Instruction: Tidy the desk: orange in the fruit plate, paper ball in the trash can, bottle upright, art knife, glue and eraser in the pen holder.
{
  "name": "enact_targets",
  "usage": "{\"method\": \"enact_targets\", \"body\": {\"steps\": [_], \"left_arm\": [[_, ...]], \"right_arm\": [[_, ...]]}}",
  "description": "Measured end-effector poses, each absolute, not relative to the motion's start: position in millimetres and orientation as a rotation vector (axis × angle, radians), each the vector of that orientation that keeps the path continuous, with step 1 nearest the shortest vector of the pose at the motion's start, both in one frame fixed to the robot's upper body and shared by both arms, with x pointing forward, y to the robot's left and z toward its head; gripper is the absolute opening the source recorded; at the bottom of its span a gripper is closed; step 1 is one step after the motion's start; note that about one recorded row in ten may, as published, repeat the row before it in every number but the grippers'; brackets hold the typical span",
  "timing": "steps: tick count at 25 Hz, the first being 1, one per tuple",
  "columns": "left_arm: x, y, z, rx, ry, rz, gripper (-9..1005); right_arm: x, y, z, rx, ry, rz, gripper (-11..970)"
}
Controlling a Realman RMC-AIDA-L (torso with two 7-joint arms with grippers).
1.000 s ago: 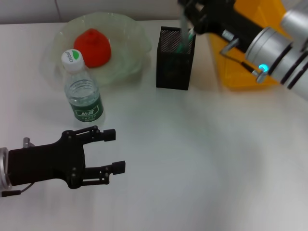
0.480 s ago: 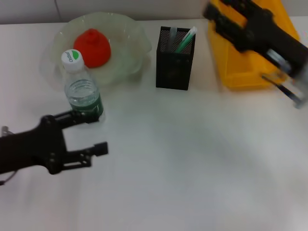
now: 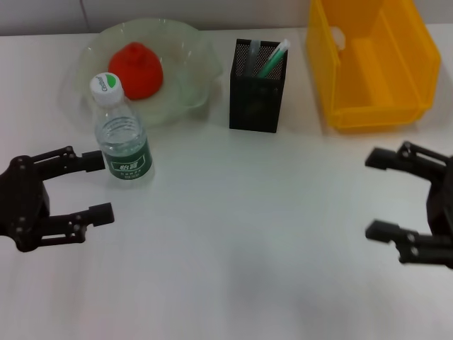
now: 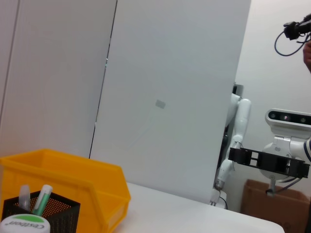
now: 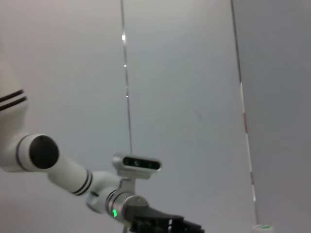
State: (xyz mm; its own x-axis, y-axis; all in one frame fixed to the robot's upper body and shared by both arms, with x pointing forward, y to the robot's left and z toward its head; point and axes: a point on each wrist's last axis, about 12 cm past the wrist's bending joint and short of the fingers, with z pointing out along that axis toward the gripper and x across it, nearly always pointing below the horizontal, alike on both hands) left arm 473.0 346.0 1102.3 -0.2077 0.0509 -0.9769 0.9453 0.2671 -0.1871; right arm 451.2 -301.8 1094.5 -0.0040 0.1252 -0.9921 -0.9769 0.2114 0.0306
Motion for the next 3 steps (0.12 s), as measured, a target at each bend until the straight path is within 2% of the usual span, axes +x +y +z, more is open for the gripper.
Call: {"method": "enact_targets", "body": {"steps": [3], "left_arm": [[469.8,349.2,1102.7,0.969,1.535,-1.119,827]], "right_arm": [[447.5,-302.9,1093.4,-0.949,1.227,1.127,823]]}}
